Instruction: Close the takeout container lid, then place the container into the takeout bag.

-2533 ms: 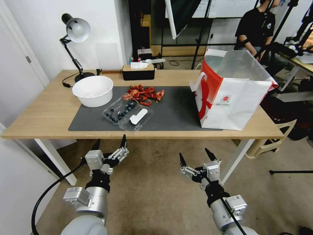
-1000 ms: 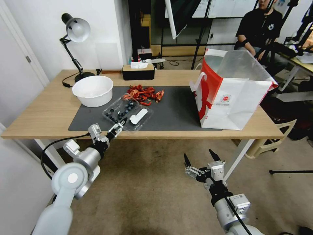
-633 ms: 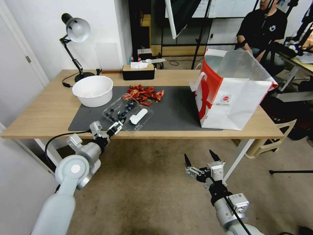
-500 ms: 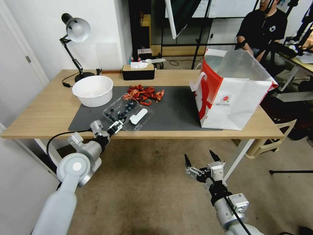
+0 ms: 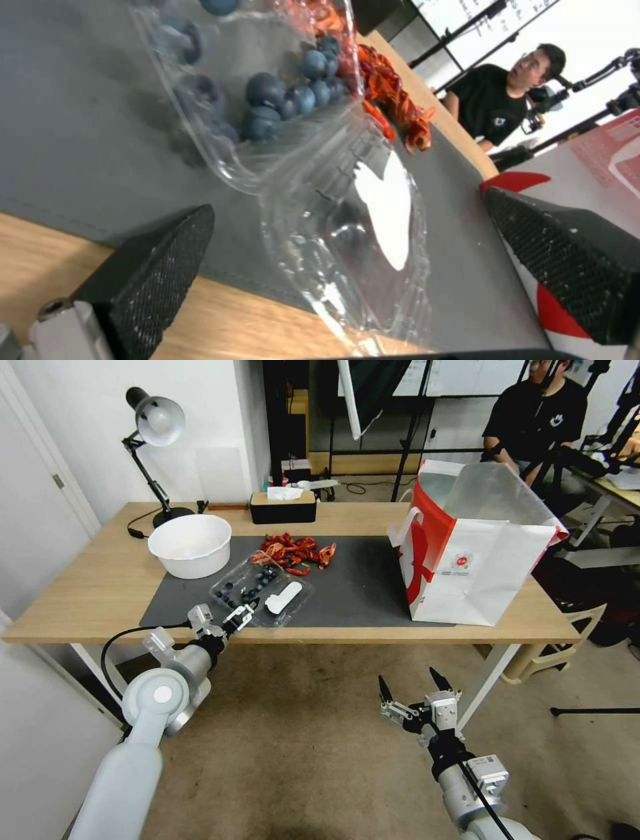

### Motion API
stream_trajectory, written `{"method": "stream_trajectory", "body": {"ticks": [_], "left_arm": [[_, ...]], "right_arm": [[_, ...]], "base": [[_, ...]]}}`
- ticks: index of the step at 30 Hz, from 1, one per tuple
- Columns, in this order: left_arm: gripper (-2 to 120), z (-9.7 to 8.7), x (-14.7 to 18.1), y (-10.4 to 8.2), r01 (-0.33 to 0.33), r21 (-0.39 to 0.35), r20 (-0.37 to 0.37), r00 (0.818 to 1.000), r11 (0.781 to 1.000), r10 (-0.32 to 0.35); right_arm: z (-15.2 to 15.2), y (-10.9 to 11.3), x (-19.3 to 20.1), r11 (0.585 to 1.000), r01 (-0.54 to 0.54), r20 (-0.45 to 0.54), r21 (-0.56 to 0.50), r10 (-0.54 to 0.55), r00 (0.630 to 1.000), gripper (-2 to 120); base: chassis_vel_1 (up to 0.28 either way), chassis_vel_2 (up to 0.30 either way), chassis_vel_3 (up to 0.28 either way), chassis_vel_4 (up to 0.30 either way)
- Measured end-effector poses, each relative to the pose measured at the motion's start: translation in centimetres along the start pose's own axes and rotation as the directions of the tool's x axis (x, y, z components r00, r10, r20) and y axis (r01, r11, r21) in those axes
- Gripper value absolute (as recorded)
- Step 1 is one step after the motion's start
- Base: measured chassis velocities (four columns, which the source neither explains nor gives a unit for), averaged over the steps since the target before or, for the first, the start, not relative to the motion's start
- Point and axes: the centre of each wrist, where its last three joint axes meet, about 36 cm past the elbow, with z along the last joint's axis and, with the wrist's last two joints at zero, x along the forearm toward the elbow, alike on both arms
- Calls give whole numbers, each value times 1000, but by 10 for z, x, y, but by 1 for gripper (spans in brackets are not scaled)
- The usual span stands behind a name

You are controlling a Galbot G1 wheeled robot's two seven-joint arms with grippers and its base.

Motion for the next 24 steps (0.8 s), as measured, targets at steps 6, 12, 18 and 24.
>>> {"method": "stream_trajectory", "body": {"ticks": [6, 12, 18, 24], "left_arm": [[100, 1, -8, -4, -15, 17, -6, 1000, 1000, 15], [100, -1, -12, -6, -40, 54, 7, 999, 998, 40], [100, -1, -11, -11, -65, 68, 8, 998, 996, 65], [100, 1, -9, -19, -90, 76, 7, 996, 993, 89]], "right_arm": [[1, -1, 1, 1000, -4, -1, 4, 4, 1000, 100], [3, 0, 1, 1000, -3, -5, 6, 3, 1000, 100], [5, 1, 1, 1000, -2, -7, 8, 3, 1000, 100], [6, 2, 1, 1000, -2, -7, 9, 2, 1000, 100]], "base": [[0, 0, 0, 0], [0, 0, 0, 0], [0, 0, 0, 0], [0, 0, 0, 0]]}}
